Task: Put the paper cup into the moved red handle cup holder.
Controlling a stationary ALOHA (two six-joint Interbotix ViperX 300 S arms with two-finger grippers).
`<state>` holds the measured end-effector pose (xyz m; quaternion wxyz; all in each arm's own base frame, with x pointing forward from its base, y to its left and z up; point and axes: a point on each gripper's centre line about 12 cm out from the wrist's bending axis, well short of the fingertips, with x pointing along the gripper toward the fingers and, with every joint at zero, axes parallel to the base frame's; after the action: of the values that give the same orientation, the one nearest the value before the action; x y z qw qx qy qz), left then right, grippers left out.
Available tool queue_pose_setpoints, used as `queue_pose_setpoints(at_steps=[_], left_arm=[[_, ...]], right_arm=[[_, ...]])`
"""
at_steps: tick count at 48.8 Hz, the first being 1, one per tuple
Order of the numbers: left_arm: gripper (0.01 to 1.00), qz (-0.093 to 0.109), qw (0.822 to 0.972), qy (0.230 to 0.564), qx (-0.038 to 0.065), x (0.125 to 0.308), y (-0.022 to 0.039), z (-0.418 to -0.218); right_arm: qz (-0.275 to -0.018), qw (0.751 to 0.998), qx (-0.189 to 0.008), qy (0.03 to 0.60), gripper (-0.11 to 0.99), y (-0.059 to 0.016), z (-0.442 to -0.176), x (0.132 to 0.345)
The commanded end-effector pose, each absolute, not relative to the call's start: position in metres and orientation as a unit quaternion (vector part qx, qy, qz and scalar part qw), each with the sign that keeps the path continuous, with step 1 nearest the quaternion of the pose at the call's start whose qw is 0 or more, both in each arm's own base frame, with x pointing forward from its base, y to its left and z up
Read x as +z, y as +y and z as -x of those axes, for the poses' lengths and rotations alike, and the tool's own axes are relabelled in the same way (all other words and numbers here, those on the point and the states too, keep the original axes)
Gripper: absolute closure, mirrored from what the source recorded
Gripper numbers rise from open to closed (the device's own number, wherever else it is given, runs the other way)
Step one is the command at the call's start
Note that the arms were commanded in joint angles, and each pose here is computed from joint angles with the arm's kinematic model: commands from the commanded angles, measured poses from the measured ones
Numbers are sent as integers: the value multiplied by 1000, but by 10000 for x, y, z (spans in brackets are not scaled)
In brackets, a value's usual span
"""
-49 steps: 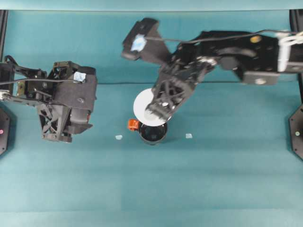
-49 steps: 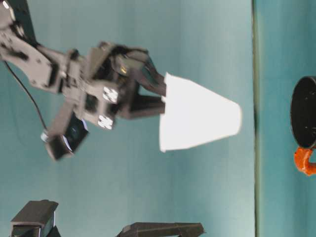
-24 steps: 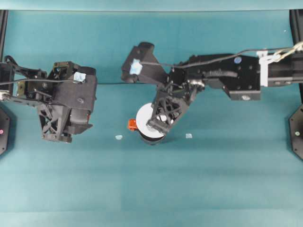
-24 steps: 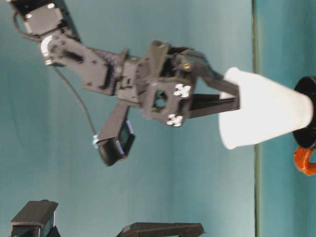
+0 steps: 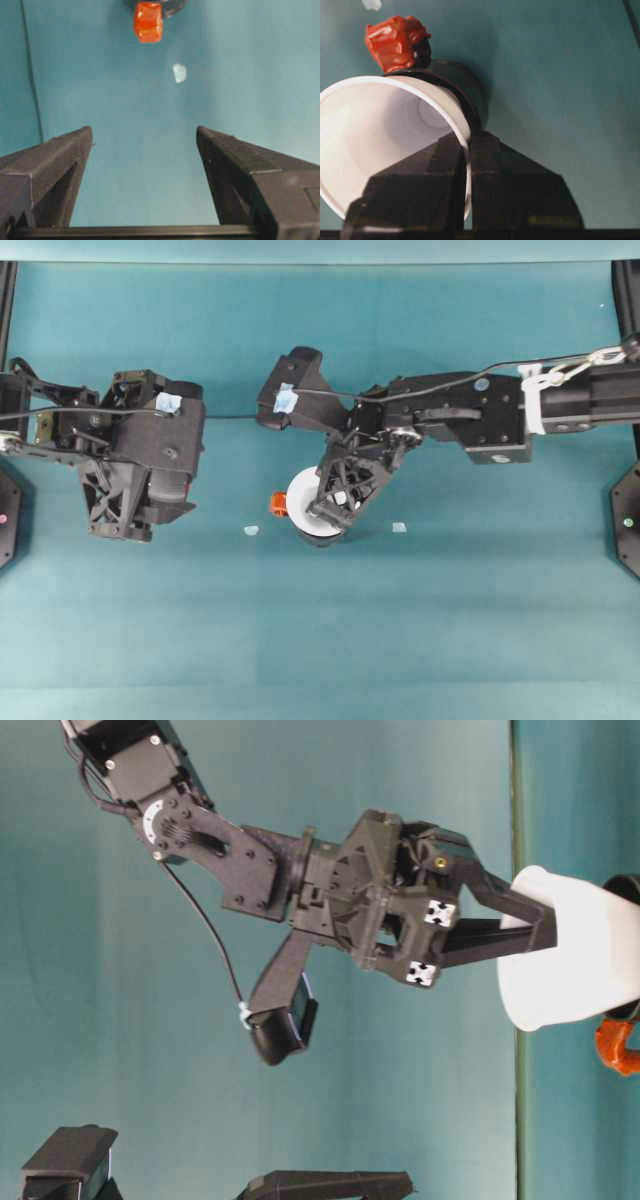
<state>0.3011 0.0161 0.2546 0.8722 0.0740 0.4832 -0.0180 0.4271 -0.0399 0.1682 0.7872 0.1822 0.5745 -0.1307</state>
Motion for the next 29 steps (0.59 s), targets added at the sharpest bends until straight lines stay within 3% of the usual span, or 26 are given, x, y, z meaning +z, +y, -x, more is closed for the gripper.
queue_pose_setpoints(at_steps=[1, 29], left_arm=[[129, -75, 883, 464, -16, 2679, 154, -3035], [129, -75, 883, 463, -16, 2684, 154, -3037]], right_arm=[[-175, 791, -126, 572, 982, -384, -4293, 1696], [-172, 787, -123, 579, 982, -359, -4316, 1642]])
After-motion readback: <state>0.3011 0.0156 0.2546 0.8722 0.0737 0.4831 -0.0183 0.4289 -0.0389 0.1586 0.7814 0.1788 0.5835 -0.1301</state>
